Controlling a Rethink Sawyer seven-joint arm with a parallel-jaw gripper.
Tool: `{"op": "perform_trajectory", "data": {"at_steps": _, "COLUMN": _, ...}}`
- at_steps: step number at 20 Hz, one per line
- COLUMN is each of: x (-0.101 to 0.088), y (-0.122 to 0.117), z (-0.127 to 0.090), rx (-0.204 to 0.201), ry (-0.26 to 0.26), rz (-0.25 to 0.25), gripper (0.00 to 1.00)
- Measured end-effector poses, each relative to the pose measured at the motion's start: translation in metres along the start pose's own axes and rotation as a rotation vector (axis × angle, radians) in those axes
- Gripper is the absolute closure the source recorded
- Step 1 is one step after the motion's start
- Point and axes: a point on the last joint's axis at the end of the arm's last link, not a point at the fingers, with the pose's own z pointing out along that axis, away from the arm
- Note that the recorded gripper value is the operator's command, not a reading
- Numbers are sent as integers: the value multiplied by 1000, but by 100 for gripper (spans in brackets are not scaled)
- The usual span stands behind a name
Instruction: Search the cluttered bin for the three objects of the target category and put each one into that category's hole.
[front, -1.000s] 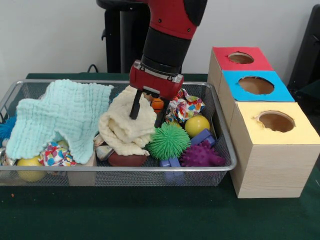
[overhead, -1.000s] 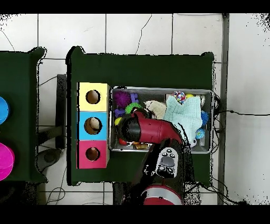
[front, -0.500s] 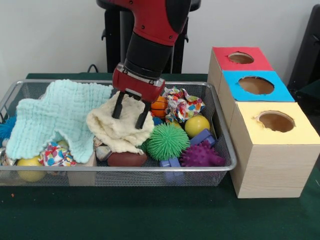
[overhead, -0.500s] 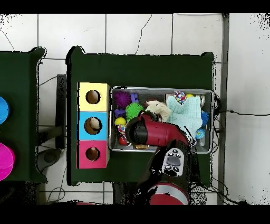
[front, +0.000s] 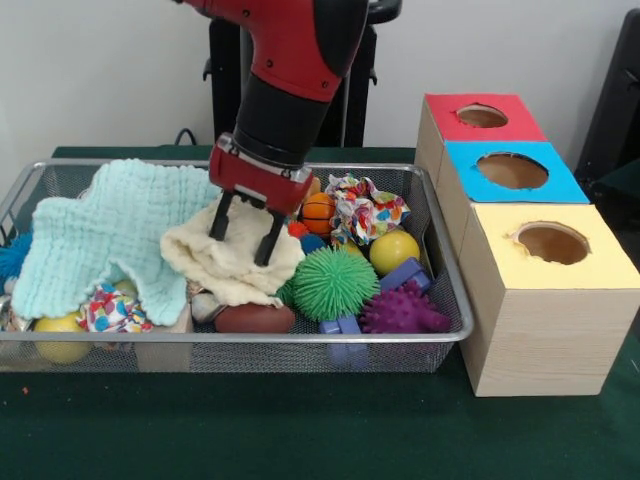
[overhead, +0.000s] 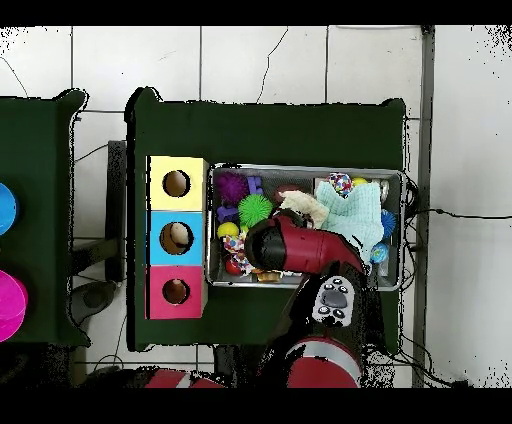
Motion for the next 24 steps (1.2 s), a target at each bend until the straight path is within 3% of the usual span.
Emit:
{"op": "perform_trajectory", "data": {"at_steps": 8, "x": 1, "y": 5, "z": 52, "rx": 10, "ry": 20, "rz": -21, "gripper": 0}}
{"op": "perform_trajectory", "data": {"at_steps": 9, "x": 2, "y": 6, "z": 65, "rx": 12, "ry": 24, "rz": -26, "gripper": 100}}
{"op": "perform_trajectory", "data": {"at_steps": 19, "x": -5, "y": 10, "z": 69, "rx": 24, "ry": 3, "rz": -47, "gripper": 100}}
{"op": "perform_trajectory", "data": {"at_steps": 24, "x": -13, "y": 17, "z": 49, "rx": 21, "ry": -21, "rz": -57, "gripper": 100}}
